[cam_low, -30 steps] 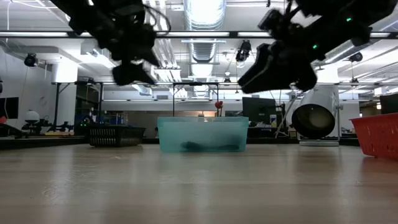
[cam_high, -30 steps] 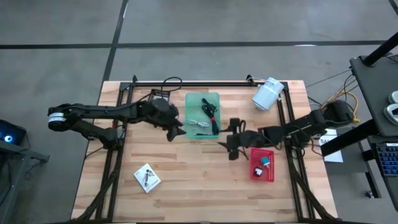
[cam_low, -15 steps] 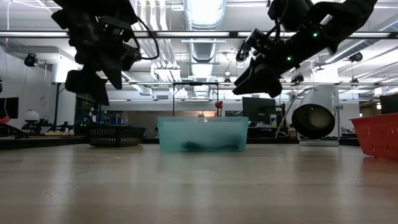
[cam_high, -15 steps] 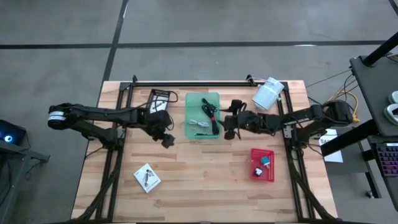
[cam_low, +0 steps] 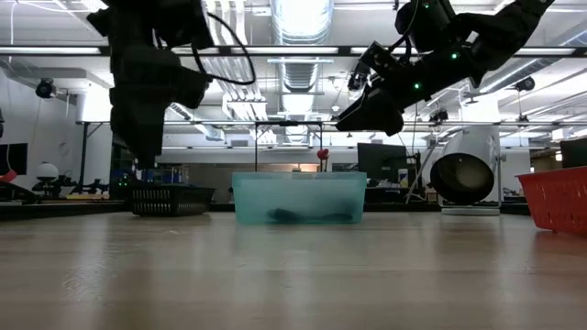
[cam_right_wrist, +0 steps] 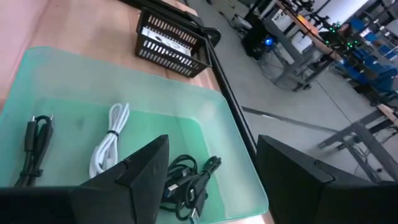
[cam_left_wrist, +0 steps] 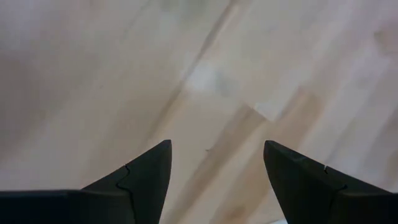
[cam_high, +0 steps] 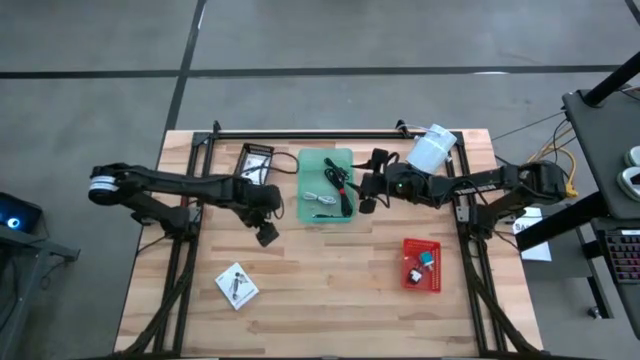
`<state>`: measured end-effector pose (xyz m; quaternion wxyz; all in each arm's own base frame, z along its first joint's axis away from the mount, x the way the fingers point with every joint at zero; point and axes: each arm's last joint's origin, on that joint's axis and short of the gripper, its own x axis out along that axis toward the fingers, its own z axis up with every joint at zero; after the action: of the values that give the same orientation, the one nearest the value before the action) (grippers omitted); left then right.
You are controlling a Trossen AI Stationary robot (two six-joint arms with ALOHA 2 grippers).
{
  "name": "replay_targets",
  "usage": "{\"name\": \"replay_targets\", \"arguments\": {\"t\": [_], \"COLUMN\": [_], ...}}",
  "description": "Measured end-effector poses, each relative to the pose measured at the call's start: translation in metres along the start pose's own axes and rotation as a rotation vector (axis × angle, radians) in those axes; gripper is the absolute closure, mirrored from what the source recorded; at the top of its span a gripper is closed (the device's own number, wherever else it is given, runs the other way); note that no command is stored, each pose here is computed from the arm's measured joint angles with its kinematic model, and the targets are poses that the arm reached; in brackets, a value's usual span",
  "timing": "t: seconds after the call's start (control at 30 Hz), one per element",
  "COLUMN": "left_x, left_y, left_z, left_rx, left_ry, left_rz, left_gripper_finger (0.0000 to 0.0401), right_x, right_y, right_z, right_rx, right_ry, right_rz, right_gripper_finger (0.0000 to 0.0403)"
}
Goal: Pick and place items into bin
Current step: Put the white card reader box into the black bin
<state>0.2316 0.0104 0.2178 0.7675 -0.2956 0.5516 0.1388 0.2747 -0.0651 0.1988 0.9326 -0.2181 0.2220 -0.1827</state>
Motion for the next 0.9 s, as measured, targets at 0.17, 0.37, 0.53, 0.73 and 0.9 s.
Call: {"name": "replay_targets", "arguments": {"t": [0.17,0.37,0.53,0.73,0.9], "left_x": [0.006,0.016,0.034,0.044,0.041], "left_y": [-0.006,-0.021,-0.038,-0.064,-0.086], "left_z": [0.008,0.015,0.016,0.006,-0.004], "left_rx": [0.144,0.307,0.391,0.468,0.458], "left_ry": [0.116,0.279,0.341,0.415,0.431], "left_rz": [0.143,0.349,0.374,0.389,0.394], "left_gripper_finger": [0.0164,0.0164,0.0164,0.0163,0.0163], "right_x": [0.000,0.000,0.000,-0.001,-0.001], "right_y": [0.001,0.002,0.002,0.004,0.004], "right_z": [-0.001,-0.003,-0.004,-0.008,-0.009], "right_rx": [0.000,0.034,0.079,0.111,0.112], "right_ry": [0.008,0.030,0.040,0.077,0.079], "right_rz": [0.004,0.013,0.017,0.030,0.031], "right_gripper_finger": [0.0177,0.0177,0.0177,0.0177,0.0177]}}
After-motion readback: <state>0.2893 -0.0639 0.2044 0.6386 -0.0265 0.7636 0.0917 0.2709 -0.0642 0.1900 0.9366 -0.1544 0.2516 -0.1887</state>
